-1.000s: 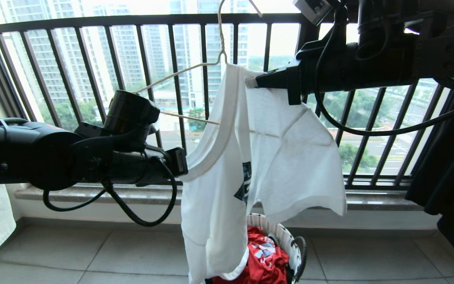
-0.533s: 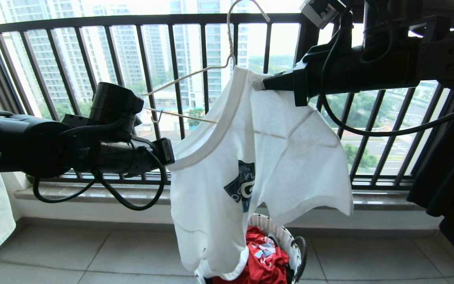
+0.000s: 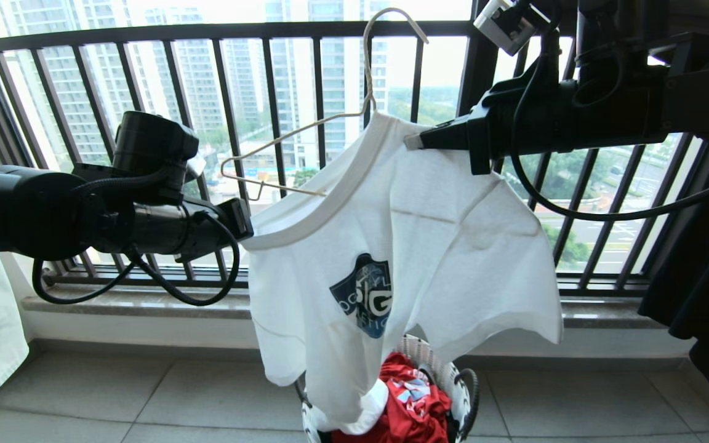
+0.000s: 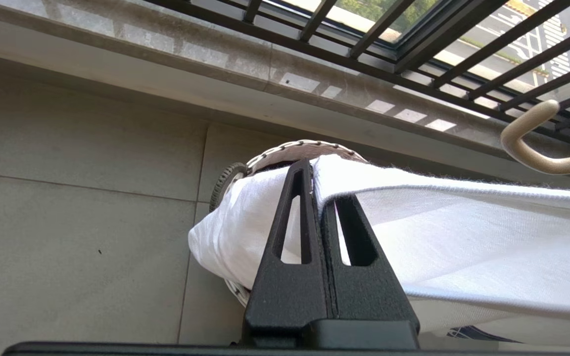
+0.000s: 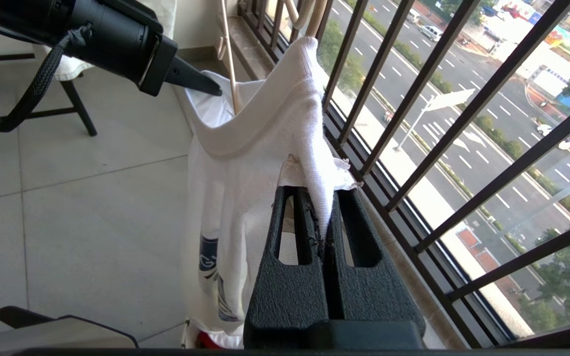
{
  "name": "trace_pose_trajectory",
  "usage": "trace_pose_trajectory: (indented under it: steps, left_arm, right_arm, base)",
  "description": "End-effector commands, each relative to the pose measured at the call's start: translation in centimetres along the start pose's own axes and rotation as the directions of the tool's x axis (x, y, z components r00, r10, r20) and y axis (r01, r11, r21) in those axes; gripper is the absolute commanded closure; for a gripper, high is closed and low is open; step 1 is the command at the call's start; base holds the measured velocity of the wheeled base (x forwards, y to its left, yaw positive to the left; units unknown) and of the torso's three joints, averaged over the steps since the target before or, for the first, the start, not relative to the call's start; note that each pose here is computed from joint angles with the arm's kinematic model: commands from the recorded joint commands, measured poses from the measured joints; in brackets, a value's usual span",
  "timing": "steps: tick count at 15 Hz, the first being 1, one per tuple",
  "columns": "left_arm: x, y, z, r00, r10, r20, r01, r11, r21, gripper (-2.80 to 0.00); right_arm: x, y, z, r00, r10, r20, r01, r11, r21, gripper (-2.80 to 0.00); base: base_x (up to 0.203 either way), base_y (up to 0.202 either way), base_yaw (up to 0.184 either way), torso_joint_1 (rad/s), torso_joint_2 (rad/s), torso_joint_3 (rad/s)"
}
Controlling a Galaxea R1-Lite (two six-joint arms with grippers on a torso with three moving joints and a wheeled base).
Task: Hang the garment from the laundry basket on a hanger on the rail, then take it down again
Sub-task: Hang the clothes on the clothes rack
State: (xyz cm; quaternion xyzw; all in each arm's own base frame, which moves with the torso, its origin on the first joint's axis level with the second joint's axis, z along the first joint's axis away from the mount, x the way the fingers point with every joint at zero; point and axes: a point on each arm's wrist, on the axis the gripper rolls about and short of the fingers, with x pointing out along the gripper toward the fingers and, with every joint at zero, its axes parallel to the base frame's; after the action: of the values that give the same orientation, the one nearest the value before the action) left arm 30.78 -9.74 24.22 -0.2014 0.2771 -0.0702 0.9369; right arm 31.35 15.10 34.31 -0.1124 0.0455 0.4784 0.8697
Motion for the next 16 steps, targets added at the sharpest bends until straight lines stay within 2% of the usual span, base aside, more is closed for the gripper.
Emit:
trace_pose_trajectory:
  steps: [1,7,16]
  left_arm:
    - [-0.2,0.3,0.3,1.0,0.008,0.013,-0.008,1.0,-0.003,0.0]
    - [-0.1,0.8,0.9,0.999,0.022,0.029,-0.022,1.0,-0.012,0.0]
    - [1.9,1.5,0.4,0.999,0.053,-0.012,-0.053,0.998,-0.015,0.0]
  right_arm:
    - [-0.2,-0.2,-0.3,1.0,-0.004,-0.007,0.004,1.0,0.003,0.0]
    - [-1.3,-1.0,-0.4,1.0,-0.026,-0.005,0.026,1.0,0.001,0.0]
    - [-2.1,-1.3,-0.3,1.0,-0.017,0.005,0.017,1.0,0.006,0.0]
  base:
    - [0.0,0.0,0.0,0.0,0.0,0.0]
    - [0.0,0.0,0.0,0.0,0.0,0.0]
    - [0.0,0.0,0.0,0.0,0.0,0.0]
